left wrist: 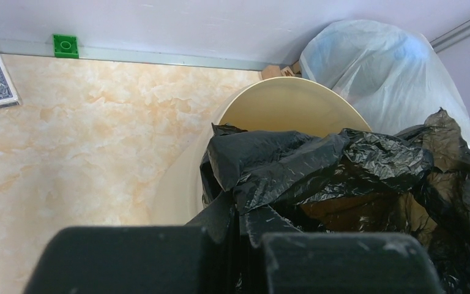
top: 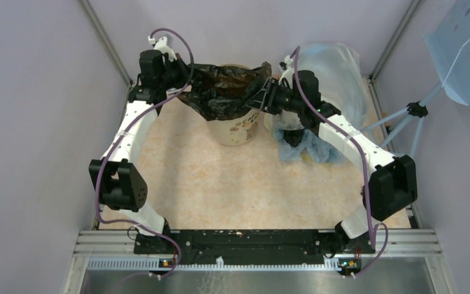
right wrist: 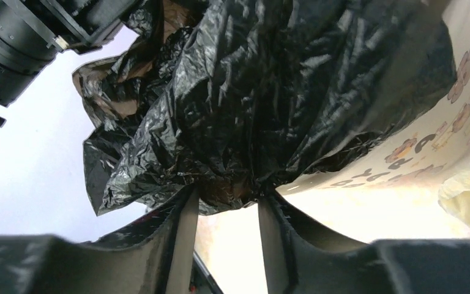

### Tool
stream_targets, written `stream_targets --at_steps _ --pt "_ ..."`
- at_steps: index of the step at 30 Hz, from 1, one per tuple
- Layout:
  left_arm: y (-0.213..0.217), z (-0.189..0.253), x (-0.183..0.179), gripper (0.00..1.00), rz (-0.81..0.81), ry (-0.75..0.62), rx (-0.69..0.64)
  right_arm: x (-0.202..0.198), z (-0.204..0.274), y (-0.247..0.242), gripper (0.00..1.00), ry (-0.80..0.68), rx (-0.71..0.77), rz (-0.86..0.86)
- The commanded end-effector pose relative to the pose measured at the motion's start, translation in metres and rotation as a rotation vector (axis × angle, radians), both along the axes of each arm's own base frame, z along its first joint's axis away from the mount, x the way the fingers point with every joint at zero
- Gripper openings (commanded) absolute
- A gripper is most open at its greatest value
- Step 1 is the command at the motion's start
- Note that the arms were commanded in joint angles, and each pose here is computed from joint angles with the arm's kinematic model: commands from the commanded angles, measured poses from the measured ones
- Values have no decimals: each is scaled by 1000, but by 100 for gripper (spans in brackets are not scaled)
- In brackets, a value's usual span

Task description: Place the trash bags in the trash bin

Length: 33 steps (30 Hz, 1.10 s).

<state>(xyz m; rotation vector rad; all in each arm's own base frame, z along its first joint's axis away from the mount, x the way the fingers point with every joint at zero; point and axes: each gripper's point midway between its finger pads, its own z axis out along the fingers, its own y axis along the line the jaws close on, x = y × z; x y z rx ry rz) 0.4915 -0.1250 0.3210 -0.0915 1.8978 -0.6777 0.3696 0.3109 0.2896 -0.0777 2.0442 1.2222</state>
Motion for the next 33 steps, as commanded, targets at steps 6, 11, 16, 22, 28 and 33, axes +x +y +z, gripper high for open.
stream_targets --at_steps 6,11,16,22,28,33 --pt "3 35 -4 0 3 -101 -11 -2 39 0 11 -74 31 -17" --pt "6 41 -2 0 18 -109 -7 -5 52 -4 6 -79 16 -18" --pt "14 55 0 0 62 -130 -6 6 64 0 0 -90 -5 -20" --pt "4 61 -5 0 -3 -149 -28 35 50 16 0 -33 -65 -22" --pt "-17 38 -7 0 -57 -95 -72 59 12 33 0 16 -244 -91" --pt "-36 35 -7 0 -83 -102 -53 73 -10 47 0 50 -255 -71"
